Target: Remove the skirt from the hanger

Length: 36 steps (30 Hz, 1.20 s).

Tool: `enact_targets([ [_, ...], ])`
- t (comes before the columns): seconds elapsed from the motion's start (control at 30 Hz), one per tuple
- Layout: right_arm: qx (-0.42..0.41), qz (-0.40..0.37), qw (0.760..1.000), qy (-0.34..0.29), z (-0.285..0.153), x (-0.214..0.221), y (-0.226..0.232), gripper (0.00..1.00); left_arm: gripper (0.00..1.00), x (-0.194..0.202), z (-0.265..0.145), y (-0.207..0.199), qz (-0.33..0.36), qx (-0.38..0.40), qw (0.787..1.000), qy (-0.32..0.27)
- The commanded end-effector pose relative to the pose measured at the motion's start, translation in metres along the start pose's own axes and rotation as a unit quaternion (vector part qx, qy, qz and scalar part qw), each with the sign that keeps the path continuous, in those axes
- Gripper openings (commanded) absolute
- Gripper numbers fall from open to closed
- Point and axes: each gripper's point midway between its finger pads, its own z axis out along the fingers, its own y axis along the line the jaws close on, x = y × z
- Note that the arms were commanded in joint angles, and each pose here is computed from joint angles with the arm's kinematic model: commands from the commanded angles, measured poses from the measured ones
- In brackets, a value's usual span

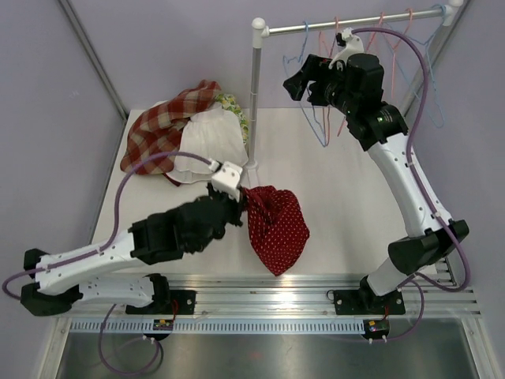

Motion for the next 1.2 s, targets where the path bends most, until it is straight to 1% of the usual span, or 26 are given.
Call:
enact_targets([
  [0.0, 0.005, -0.012, 0.999, -0.051, -0.040, -0.033, 0.010, 0.94, 0.00, -0.097, 0.013, 0.062, 0.061, -0.073, 0.993, -0.070],
  [0.03, 0.008, -0.014, 0.998, -0.053, -0.051, -0.033, 0.010, 0.96, 0.00, -0.116, 0.017, 0.075, 0.062, -0.087, 0.991, -0.084],
  [0.07, 0.011, -0.014, 0.998, -0.057, -0.055, -0.033, 0.009, 0.97, 0.00, -0.135, 0.025, 0.107, 0.078, -0.117, 0.986, -0.088],
  [0.1, 0.010, -0.014, 0.998, -0.059, -0.061, -0.033, 0.009, 0.97, 0.00, -0.179, 0.027, 0.118, 0.074, -0.130, 0.982, -0.117],
  [0.17, 0.012, -0.008, 0.998, -0.058, -0.075, -0.025, 0.007, 0.98, 0.00, -0.224, 0.038, 0.145, 0.079, -0.154, 0.975, -0.136],
  [0.2, 0.014, -0.004, 0.998, -0.057, -0.078, -0.020, 0.005, 0.98, 0.00, -0.257, 0.053, 0.179, 0.074, -0.196, 0.967, -0.143],
  [0.23, 0.015, -0.002, 0.999, -0.052, -0.087, -0.011, 0.002, 0.98, 0.00, -0.283, 0.053, 0.194, 0.071, -0.213, 0.961, -0.159],
  [0.27, 0.014, 0.005, 0.999, -0.048, -0.089, -0.005, 0.002, 0.98, 0.00, -0.292, 0.054, 0.226, 0.069, -0.251, 0.954, -0.151],
  [0.3, 0.011, 0.006, 0.999, -0.043, -0.092, 0.000, 0.001, 0.98, 0.00, -0.302, 0.068, 0.241, 0.067, -0.263, 0.950, -0.154],
  [0.33, 0.012, 0.010, 0.999, -0.034, -0.098, 0.012, -0.002, 0.98, 0.00, -0.327, 0.077, 0.254, 0.064, -0.273, 0.941, -0.187],
  [0.37, 0.014, 0.016, 0.999, -0.029, -0.101, 0.018, -0.004, 0.98, 0.00, -0.328, 0.083, 0.263, 0.054, -0.273, 0.940, -0.199],
  [0.4, 0.012, 0.018, 0.999, -0.024, -0.104, 0.023, -0.004, 0.98, 0.00, -0.341, 0.081, 0.286, 0.042, -0.291, 0.925, -0.240],
  [0.43, 0.012, 0.020, 1.000, -0.017, -0.109, 0.033, -0.007, 0.98, 0.00, -0.331, 0.094, 0.300, 0.033, -0.299, 0.924, -0.234],
  [0.5, 0.006, 0.024, 1.000, -0.001, -0.112, 0.046, -0.007, 0.98, 0.00, -0.332, 0.097, 0.325, 0.012, -0.321, 0.914, -0.247],
  [0.63, 0.015, 0.018, 1.000, 0.017, -0.119, 0.063, -0.016, 0.98, 0.00, -0.295, 0.145, 0.352, 0.003, -0.328, 0.923, -0.202],
  [0.67, 0.015, 0.017, 1.000, 0.015, -0.119, 0.063, -0.016, 0.98, 0.00, -0.268, 0.168, 0.359, -0.011, -0.326, 0.929, -0.177],
  [0.77, 0.007, 0.020, 1.000, 0.015, -0.119, 0.064, -0.013, 0.98, 0.05, -0.212, 0.205, 0.375, -0.029, -0.327, 0.937, -0.117],
  [0.83, 0.003, 0.022, 1.000, 0.016, -0.119, 0.064, -0.011, 0.97, 0.13, -0.160, 0.236, 0.389, -0.049, -0.327, 0.942, -0.061],
  [0.87, 0.002, 0.024, 1.000, 0.018, -0.120, 0.065, -0.010, 0.97, 0.16, -0.138, 0.242, 0.396, -0.059, -0.332, 0.941, -0.035],
  [0.9, 0.004, 0.025, 1.000, 0.017, -0.121, 0.064, -0.011, 0.97, 0.18, -0.105, 0.256, 0.403, -0.068, -0.335, 0.940, 0.000],
  [0.97, 0.008, 0.024, 1.000, 0.012, -0.126, 0.062, -0.012, 0.97, 0.20, -0.070, 0.261, 0.413, -0.107, -0.347, 0.931, 0.026],
  [1.0, 0.010, 0.023, 1.000, 0.011, -0.127, 0.063, -0.013, 0.97, 0.21, -0.033, 0.266, 0.416, -0.122, -0.349, 0.927, 0.059],
  [1.03, 0.012, 0.021, 1.000, 0.008, -0.132, 0.061, -0.013, 0.97, 0.23, -0.019, 0.269, 0.417, -0.148, -0.348, 0.923, 0.065],
  [1.07, 0.015, 0.020, 1.000, 0.006, -0.134, 0.060, -0.014, 0.97, 0.29, -0.004, 0.270, 0.421, -0.164, -0.345, 0.921, 0.075],
  [1.13, 0.016, 0.018, 1.000, 0.002, -0.141, 0.058, -0.013, 0.97, 0.35, 0.030, 0.274, 0.425, -0.200, -0.346, 0.911, 0.104],
  [1.17, 0.017, 0.018, 1.000, 0.003, -0.143, 0.059, -0.013, 0.97, 0.49, 0.039, 0.273, 0.425, -0.215, -0.334, 0.910, 0.120],
])
